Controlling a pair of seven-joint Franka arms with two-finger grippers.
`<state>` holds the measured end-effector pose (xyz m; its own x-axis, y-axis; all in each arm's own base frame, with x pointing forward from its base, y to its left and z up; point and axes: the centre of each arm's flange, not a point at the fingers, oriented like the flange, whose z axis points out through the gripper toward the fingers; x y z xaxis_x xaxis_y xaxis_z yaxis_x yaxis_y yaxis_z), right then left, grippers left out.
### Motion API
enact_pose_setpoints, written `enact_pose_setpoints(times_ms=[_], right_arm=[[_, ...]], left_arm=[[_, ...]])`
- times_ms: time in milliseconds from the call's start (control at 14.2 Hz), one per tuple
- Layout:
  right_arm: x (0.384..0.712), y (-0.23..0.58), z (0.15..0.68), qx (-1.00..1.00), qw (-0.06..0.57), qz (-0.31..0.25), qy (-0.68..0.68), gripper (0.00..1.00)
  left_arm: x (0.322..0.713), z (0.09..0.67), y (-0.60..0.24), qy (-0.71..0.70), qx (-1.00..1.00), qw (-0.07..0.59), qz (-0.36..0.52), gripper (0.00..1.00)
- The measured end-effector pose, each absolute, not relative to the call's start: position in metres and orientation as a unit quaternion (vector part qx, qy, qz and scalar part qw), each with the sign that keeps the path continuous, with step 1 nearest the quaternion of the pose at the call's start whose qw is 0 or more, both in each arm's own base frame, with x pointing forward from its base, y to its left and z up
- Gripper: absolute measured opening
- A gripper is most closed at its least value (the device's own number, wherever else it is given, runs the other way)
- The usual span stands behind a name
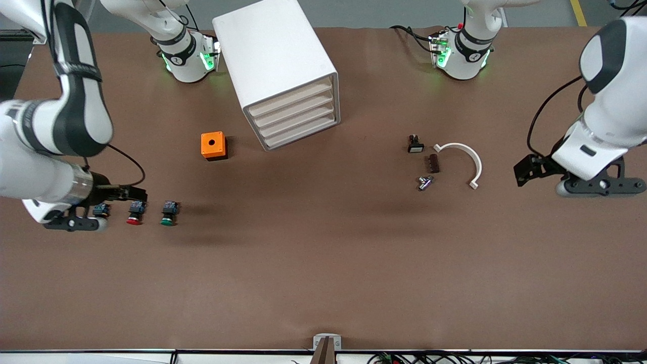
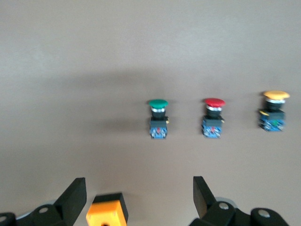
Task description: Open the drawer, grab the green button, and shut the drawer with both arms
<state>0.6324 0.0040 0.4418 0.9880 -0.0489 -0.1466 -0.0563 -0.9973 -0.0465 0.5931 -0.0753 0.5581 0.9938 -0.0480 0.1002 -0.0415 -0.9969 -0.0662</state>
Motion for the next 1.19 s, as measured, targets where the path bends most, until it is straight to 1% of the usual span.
enact_pose_setpoints(times_ms=[281, 421, 562, 702, 1194], right_arm=[[0.629, -0.006, 0.513, -0.997, 0.007, 0.079, 0.024, 1.00], [0.623, -0.007, 0.551, -0.996, 0.005, 0.087, 0.024, 1.00], [0.618, -0.011, 0.578, -0.996, -0.001, 0.081, 0.026, 1.00], [0.617, -0.017, 0.585, -0.996, -0.006, 0.077, 0.031, 1.00], [0.617, -0.018, 0.585, -0.997, -0.009, 0.077, 0.031, 1.00]], left_arm=[[0.561, 0.602, -0.070, 0.013, -0.998, 0.028, -0.052, 1.00], [0.548, 0.614, -0.071, 0.011, -0.998, 0.024, -0.048, 1.00], [0.540, 0.620, -0.072, 0.008, -0.999, 0.011, -0.041, 1.00], [0.535, 0.625, -0.069, 0.002, -0.999, 0.001, -0.039, 1.00], [0.530, 0.625, -0.061, -0.016, -0.999, -0.010, -0.025, 1.00]])
